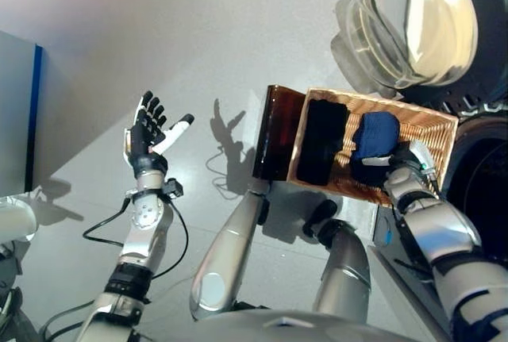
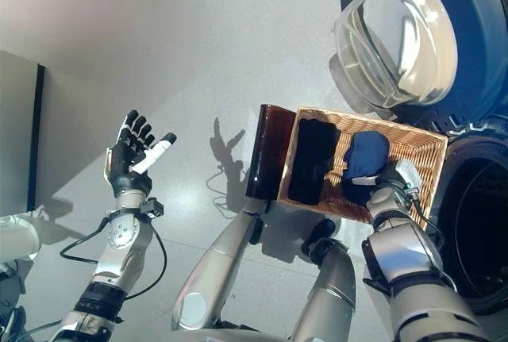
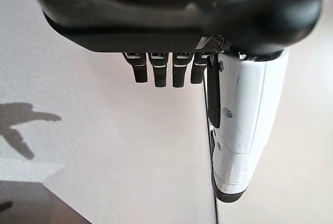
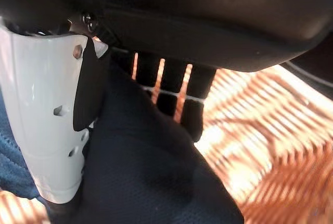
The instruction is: Pick up the clothes and place them into the washing machine
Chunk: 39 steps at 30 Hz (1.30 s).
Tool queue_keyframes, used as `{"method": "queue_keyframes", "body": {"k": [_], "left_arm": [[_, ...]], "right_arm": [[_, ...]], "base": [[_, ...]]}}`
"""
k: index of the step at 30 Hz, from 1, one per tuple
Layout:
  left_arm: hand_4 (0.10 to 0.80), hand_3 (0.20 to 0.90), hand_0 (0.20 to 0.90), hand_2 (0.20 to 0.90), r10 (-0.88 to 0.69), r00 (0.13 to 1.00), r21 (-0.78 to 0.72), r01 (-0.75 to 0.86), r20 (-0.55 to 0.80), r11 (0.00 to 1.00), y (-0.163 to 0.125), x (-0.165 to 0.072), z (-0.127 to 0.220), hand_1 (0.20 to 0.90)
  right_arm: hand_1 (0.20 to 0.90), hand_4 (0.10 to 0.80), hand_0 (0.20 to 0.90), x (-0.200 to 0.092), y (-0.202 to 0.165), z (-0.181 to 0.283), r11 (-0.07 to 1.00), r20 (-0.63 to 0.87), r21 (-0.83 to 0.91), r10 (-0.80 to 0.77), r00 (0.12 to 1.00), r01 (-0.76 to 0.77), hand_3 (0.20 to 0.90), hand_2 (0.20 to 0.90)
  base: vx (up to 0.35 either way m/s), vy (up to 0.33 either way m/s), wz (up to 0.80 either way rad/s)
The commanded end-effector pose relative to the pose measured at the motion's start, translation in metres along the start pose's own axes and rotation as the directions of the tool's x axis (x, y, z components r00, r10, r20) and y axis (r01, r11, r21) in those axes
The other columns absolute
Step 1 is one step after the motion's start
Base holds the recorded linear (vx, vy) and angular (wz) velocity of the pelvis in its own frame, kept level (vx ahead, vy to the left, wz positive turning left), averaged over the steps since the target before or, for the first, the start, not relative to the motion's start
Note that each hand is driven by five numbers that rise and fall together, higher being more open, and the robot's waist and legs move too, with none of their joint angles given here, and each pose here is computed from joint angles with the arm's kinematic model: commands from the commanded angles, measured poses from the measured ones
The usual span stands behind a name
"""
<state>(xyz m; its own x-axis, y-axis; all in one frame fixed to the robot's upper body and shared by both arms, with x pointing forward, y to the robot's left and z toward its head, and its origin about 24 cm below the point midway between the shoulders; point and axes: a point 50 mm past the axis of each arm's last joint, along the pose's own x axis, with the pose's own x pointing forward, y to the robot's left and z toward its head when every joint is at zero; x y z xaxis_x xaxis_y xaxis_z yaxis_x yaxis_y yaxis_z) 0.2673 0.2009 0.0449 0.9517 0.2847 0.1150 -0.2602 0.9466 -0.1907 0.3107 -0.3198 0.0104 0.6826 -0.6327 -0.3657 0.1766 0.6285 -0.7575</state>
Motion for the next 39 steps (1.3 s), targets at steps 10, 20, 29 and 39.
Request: {"method": "queue_keyframes", "body": {"k": [10,20,29,39], "left_arm": [[0.800,0.900,0.900,0.900,0.030,0.994,-0.026,-0.027,0.110,0.999,0.027,-0.010,0.017,0.900],[0.800,0.900,0.900,0.900,0.110,0.992,0.009,-0.110,0.064,0.994,0.036,-0.017,0.004,0.900],[0.800,0.900,0.900,0.900,0.108,0.994,-0.038,-0.107,0.023,0.994,0.026,-0.029,-0.007,0.900],[0.800,0.900,0.900,0.900,0.091,0.994,-0.008,-0.090,0.064,0.996,0.031,-0.028,0.001,0.900]], "right_arm": [[0.200,0.300,0.200,0.003,-0.021,-0.037,0.895,-0.096,0.424,-0.109,0.989,0.140,0.200,0.200],[0.200,0.300,0.200,-0.029,0.035,-0.007,0.052,0.021,0.998,-0.052,0.998,-0.018,0.200,0.200],[0.200,0.300,0.200,-0.040,0.008,0.007,-0.414,-0.136,0.910,-0.234,0.963,0.028,0.200,0.200],[0.200,0.300,0.200,-0.027,-0.137,0.045,-0.461,-0.211,0.882,-0.567,0.796,-0.094,0.200,0.200]], "base": [[-0.029,0.023,-0.12],[-0.034,0.028,-0.38],[-0.005,-0.002,-0.06],[0.005,-0.008,-0.03]]}}
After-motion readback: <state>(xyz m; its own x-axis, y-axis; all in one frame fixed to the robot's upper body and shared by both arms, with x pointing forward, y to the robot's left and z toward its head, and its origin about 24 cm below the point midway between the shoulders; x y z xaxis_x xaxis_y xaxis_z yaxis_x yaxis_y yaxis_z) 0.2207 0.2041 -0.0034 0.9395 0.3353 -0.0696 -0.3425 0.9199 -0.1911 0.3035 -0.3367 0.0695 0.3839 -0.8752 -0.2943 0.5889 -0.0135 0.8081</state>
